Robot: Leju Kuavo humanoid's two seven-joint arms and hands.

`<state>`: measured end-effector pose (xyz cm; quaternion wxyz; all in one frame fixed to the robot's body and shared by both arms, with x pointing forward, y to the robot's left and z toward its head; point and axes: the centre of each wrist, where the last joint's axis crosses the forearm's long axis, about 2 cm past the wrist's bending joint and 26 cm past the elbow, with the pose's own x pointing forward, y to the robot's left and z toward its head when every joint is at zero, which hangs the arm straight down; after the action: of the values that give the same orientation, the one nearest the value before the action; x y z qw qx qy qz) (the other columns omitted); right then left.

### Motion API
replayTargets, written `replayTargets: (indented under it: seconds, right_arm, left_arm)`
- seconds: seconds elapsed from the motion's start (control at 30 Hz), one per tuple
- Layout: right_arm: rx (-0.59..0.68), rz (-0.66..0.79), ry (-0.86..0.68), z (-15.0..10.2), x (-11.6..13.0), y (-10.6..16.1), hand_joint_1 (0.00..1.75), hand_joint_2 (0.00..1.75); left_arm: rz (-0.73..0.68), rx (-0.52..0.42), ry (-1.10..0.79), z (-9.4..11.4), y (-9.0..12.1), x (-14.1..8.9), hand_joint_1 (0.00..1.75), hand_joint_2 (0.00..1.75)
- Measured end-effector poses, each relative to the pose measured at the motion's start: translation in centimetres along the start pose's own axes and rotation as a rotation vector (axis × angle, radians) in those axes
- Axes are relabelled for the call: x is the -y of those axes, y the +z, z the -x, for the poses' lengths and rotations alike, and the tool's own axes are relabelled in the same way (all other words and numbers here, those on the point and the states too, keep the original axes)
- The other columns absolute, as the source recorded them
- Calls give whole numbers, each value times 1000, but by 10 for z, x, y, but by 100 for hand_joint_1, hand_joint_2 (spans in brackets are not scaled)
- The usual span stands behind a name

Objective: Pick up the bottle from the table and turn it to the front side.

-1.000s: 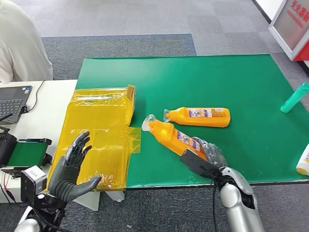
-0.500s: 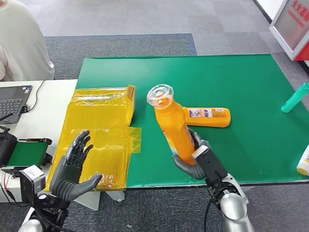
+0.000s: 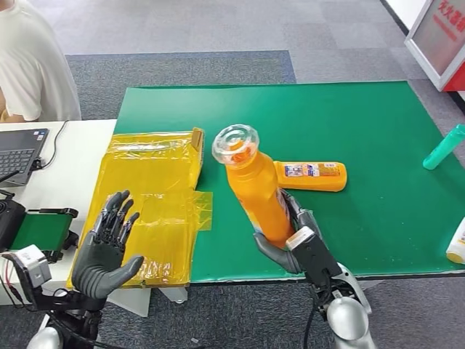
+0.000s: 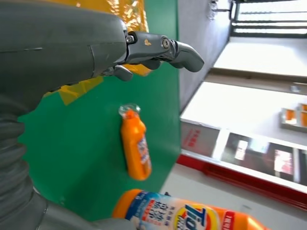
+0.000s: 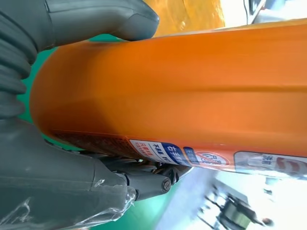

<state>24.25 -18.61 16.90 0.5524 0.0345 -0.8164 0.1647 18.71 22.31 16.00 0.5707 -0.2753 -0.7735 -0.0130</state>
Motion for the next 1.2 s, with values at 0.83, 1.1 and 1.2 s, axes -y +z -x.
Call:
replayTargets:
  seconds: [0.83,1.1,1.2]
  right_arm:
    - [230,-45,415,-58,-40,-25,175,175]
    - [227,-72,450,-62,-43,-25,175,175]
    - [226,-77,449,-65,-43,-24,175,175]
  left_arm:
    - [303,1,0,-13,-57,40,0,175]
    - [379,6,-302,-17,-72,60,0,175]
    - [395,32,-412,-21,-80,67,0,175]
